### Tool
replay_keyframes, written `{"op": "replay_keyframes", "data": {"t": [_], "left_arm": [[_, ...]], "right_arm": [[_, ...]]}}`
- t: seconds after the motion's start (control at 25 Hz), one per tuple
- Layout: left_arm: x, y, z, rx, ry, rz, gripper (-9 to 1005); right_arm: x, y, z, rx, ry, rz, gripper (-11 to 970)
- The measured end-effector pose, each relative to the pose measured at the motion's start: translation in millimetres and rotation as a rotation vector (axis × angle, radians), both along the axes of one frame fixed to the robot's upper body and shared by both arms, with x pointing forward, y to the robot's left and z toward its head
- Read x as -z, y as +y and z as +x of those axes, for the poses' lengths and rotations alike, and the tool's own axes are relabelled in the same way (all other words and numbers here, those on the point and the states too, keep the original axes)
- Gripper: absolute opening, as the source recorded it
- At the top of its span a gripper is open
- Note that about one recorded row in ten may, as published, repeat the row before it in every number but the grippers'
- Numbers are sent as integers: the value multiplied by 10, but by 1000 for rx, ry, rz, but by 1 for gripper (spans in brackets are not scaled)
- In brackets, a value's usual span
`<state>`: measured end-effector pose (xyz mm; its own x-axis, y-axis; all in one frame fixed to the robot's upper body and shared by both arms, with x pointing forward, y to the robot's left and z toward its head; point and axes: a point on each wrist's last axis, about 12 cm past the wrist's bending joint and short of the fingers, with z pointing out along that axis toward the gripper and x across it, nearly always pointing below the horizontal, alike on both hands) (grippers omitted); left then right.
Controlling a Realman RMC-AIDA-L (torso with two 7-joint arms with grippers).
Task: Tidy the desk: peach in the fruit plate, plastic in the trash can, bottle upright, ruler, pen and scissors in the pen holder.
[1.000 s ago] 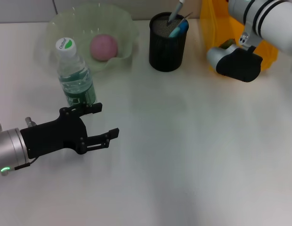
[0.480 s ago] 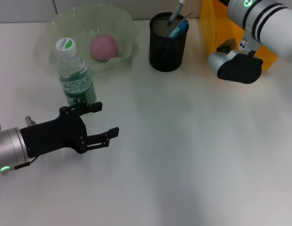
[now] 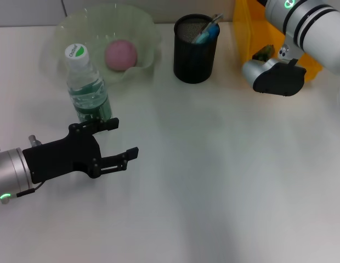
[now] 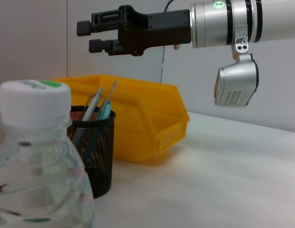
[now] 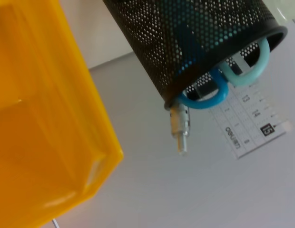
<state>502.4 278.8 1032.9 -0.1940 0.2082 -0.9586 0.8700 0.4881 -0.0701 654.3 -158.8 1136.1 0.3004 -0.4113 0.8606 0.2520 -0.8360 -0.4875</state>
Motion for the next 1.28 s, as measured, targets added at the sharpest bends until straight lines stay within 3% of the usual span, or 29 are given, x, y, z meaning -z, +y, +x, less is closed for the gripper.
{"op": "replay_keyframes", "data": {"t": [0.08,0.36,0.52,0.64,0.68,0.72,0.76,0.84,0.88,0.92,0.96,1.04,1.08,1.12,1.24,1.28], "left_arm": [[1,0,-1,-1,1,-1,843],[5,1,-2,-3,3,-1,842],[3,1,-2,-3,3,-2,843],[-6,4,7,-4,5,-3,843],[-10,6,9,-4,5,-4,842],[-10,6,9,-4,5,-4,842],[-12,6,9,-4,5,-5,842],[-14,5,10,-2,5,-6,842],[-14,3,9,0,5,-6,842],[-14,3,9,0,5,-6,843],[-15,2,9,2,5,-5,843],[-16,-2,11,5,5,-5,843],[-17,-4,11,7,5,-5,843],[-17,-6,9,7,5,-6,843],[-36,-16,-6,22,2,-25,842],[-47,-18,-14,30,0,-33,842]], "right_arm": [[-7,-3,-2,-1,-9,4,551],[-48,-47,-23,5,-52,38,550],[-207,-69,-46,30,-83,166,550],[-359,-89,-72,65,-74,342,550],[-453,-104,-87,88,-57,477,550],[-453,-104,-87,88,-57,477,550],[-512,-133,-91,115,-29,610,549],[-537,-148,-90,128,-14,674,549],[-580,-179,-91,155,21,814,549],[-580,-179,-91,155,21,814,549],[-628,-212,-96,175,52,951,549],[-656,-238,-98,185,64,1019,550],[-709,-303,-115,205,91,1165,550],[-709,-303,-115,205,91,1165,551],[-766,-350,-183,210,168,1408,553],[-782,-383,-221,205,260,1585,553]]}}
